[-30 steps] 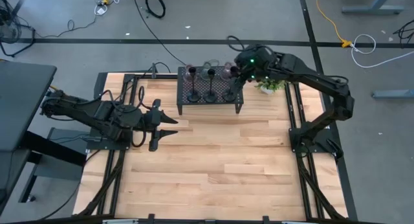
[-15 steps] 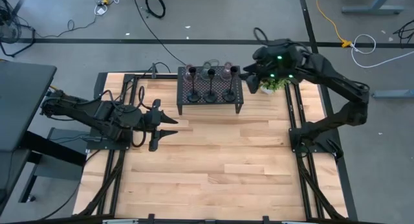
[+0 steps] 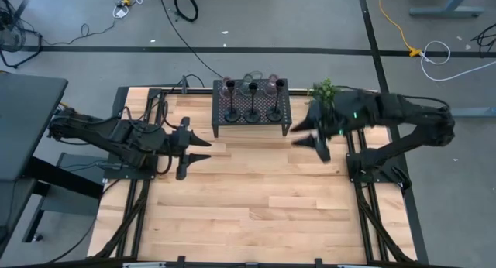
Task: Pick & Place candle stick holders
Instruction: Return to Home Position
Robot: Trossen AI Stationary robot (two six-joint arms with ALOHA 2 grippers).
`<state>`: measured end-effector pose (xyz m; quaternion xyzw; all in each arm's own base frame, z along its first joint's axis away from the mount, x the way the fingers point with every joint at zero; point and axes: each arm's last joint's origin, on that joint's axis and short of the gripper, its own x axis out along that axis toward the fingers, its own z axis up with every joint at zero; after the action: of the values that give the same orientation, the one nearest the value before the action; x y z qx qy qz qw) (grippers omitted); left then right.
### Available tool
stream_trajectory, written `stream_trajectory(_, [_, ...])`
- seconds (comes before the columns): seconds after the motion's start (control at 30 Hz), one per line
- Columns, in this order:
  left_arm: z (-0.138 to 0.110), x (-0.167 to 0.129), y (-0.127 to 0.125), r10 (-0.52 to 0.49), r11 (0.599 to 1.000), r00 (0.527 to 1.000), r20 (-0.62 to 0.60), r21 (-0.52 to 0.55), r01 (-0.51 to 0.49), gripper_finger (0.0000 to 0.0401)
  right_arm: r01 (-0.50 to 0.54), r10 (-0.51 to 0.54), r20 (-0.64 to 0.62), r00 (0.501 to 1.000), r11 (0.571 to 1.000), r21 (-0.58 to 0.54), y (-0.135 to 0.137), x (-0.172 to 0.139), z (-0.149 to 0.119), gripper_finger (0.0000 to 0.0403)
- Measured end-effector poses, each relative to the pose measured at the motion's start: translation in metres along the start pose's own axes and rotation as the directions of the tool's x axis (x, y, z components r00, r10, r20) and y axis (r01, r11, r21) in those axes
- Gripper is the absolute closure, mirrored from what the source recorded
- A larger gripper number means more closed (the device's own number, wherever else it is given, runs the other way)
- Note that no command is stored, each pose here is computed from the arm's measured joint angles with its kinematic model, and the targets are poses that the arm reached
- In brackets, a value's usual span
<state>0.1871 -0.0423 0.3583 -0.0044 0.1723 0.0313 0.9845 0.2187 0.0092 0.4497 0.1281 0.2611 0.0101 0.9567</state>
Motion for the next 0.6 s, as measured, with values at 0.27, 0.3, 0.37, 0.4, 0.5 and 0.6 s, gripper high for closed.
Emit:
stream_trajectory(0.27, [0.001,-0.009,0.001,0.002,1.0,1.0,0.018,0.012,-0.003,0.0236,-0.061,0.07,0.155,0.985,0.996,-0.063,0.041,0.019,-0.044,0.0204])
stream_trajectory(0.3, [0.001,-0.01,0.001,0.001,1.0,1.0,0.023,0.015,-0.001,0.0236,-0.058,0.072,0.158,0.985,0.994,-0.09,0.044,0.022,-0.051,0.0204])
stream_trajectory(0.37, [0.002,-0.012,0.001,0.015,1.0,0.999,0.031,0.023,-0.016,0.0236,-0.04,0.064,0.174,0.983,0.989,-0.142,0.046,0.028,-0.065,0.0204])
stream_trajectory(0.4, [0.002,-0.011,0.002,0.031,0.999,0.998,0.05,0.018,-0.032,0.0236,-0.019,0.05,0.197,0.979,0.988,-0.152,0.046,0.03,-0.071,0.0204])
stream_trajectory(0.5, [-0.007,-0.011,0.004,0.084,0.996,0.993,0.085,0.029,-0.087,0.0236,0.099,-0.037,0.342,0.939,0.981,-0.165,0.043,0.035,-0.082,0.0204])
stream_trajectory(0.6, [-0.024,-0.011,0.007,0.103,0.994,0.987,0.122,0.022,-0.106,0.0236,0.169,-0.072,0.442,0.894,0.968,-0.184,0.036,0.041,-0.096,0.0204])
